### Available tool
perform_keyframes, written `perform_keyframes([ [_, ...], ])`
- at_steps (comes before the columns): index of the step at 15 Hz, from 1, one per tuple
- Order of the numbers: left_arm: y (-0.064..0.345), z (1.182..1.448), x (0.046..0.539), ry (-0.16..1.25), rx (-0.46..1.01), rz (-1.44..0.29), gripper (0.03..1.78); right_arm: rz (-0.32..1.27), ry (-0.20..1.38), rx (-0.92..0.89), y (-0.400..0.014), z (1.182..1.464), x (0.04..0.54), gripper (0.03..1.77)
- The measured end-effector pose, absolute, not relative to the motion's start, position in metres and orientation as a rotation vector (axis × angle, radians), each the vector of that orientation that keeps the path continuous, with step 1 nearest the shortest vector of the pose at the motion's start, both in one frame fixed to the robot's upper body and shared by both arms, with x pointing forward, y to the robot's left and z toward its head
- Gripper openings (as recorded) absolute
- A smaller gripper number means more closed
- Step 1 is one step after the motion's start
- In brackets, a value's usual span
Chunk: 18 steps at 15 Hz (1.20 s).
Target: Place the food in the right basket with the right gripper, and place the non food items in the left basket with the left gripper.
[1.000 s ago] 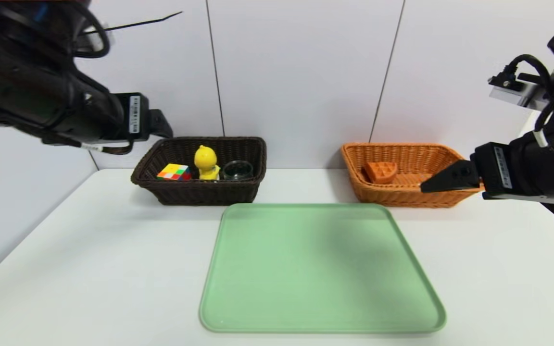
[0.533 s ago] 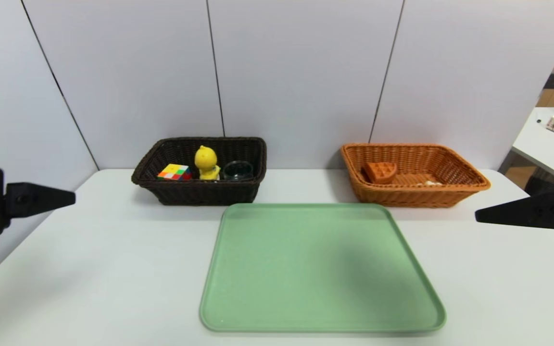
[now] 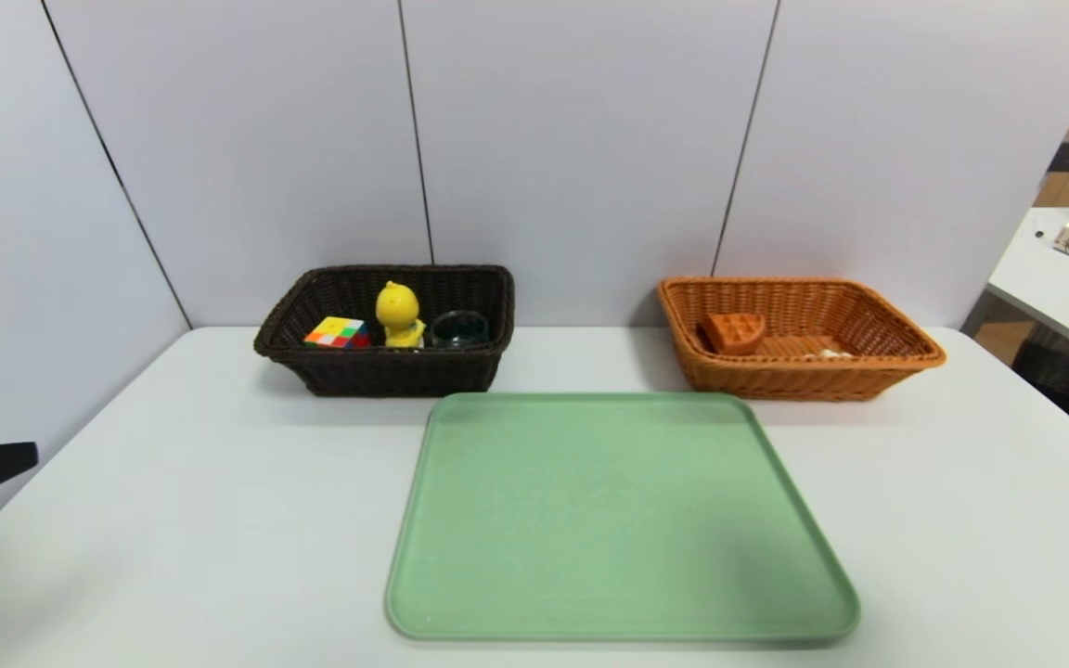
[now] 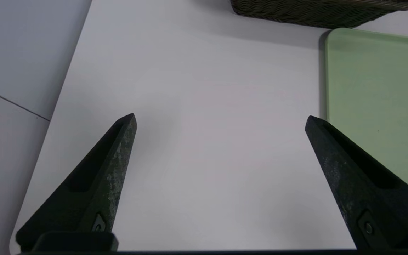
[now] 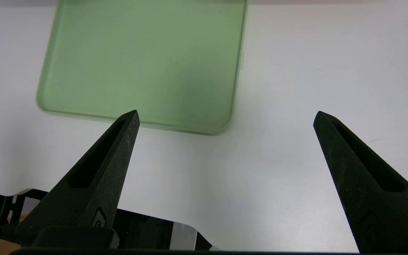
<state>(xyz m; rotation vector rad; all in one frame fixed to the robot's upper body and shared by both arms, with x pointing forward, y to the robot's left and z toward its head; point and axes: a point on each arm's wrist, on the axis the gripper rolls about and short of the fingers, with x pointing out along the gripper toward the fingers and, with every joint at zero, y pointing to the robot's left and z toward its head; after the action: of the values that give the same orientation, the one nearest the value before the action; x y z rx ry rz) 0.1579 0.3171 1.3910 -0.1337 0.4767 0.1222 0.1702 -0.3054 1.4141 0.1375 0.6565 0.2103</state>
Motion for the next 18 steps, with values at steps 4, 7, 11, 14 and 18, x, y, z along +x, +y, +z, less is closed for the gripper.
perform_keyframes([
  [4,0.330,1.373,0.138,0.460,-0.123,0.217,1.69,0.143,0.605,0.167,-0.321,1.407,0.145,1.70],
  [7,0.337,1.349,0.118,0.448,-0.126,0.273,1.69,0.090,0.573,0.188,-0.330,1.396,0.123,1.70],
  [11,0.342,1.323,0.096,0.435,-0.130,0.302,1.69,0.066,0.540,0.223,-0.336,1.383,0.099,1.70],
  [14,0.342,1.313,0.088,0.380,-0.140,0.245,1.69,0.067,0.511,0.225,-0.337,1.378,0.088,1.70],
  [18,0.336,1.322,0.084,0.281,-0.169,-0.078,1.69,0.104,0.478,0.201,-0.338,1.379,0.081,1.70],
])
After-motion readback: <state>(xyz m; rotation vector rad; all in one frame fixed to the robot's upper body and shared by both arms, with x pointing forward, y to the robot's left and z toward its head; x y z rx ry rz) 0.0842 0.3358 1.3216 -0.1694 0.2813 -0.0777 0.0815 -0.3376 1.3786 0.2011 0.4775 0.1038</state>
